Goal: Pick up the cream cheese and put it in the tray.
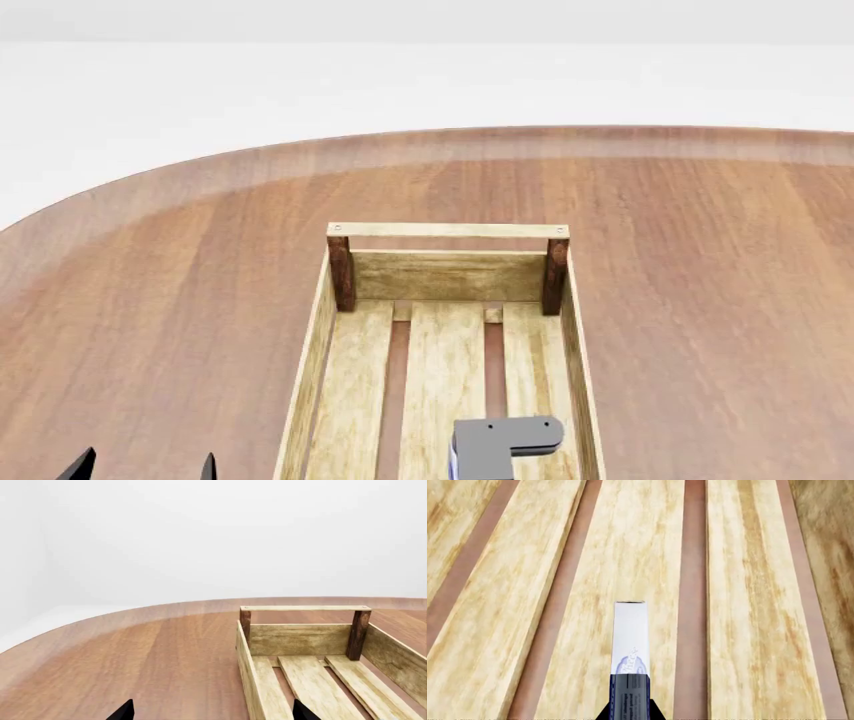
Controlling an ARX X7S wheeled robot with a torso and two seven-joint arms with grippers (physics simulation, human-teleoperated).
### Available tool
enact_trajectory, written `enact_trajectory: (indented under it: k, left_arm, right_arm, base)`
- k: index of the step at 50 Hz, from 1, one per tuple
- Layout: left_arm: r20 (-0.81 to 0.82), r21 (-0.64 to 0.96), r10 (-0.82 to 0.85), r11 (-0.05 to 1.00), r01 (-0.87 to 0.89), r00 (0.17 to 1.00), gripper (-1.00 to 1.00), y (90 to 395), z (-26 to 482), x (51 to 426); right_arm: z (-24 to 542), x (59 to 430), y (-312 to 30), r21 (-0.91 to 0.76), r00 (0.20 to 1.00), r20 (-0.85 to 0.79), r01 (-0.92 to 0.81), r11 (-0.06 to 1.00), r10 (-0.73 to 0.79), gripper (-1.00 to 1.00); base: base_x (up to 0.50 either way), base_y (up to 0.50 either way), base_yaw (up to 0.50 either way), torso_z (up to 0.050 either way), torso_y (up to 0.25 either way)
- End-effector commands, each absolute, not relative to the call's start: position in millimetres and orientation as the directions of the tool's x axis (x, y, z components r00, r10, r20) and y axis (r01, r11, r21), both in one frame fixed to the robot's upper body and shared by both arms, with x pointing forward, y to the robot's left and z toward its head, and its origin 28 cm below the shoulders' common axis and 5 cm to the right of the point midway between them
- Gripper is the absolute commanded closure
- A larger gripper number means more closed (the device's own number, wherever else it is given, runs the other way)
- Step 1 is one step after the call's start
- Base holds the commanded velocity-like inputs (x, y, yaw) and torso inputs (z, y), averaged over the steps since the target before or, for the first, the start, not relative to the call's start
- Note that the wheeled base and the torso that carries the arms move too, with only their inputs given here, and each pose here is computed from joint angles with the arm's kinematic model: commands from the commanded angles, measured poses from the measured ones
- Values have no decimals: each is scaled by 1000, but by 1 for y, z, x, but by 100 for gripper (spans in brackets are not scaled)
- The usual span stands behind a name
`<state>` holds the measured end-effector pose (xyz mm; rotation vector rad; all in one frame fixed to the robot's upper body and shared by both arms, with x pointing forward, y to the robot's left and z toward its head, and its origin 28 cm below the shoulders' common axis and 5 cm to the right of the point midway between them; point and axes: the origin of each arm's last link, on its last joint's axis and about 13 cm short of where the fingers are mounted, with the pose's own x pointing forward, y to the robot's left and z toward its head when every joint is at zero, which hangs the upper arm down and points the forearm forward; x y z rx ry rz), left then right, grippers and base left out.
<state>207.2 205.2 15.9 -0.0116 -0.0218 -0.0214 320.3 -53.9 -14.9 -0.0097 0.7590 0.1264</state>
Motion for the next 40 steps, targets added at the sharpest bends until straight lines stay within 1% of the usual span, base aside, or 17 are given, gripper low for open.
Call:
enact_trajectory:
  k: [1,18,19,31,32,40]
  left_arm:
    - [22,-11,-22,1000,22,1000,-100,205,16,207]
    - [21,-11,-22,1000,22,1000,-100,205,16,207]
    - [21,-11,-22,1000,22,1000,-100,205,16,207]
    - [21,-12,-22,1000,23,1000,-100,205,16,207]
    - [21,-12,-22,1000,23,1000,-100,205,16,207]
    - [21,-12,-22,1000,23,1000,-100,205,16,207]
  right_arm:
    - [-13,322,-54,27,724,-680,-130,991,114,100]
    - [-13,322,-54,27,724,-680,-130,991,114,100]
    - [-13,322,-54,27,724,-680,-130,991,114,-100]
    - [-13,322,-54,27,724,-680,-130,991,114,-100]
    - [-15,319,-52,35,710,-690,-159,987,139,-100]
    - [-11,323,-51,25,732,-666,-165,986,139,-100]
  base:
    - [0,0,0,0,0]
    - [0,0,0,0,0]
    - [0,0,0,0,0]
    - [0,0,0,0,0]
    - [0,0,0,0,0]
    - [0,0,0,0,0]
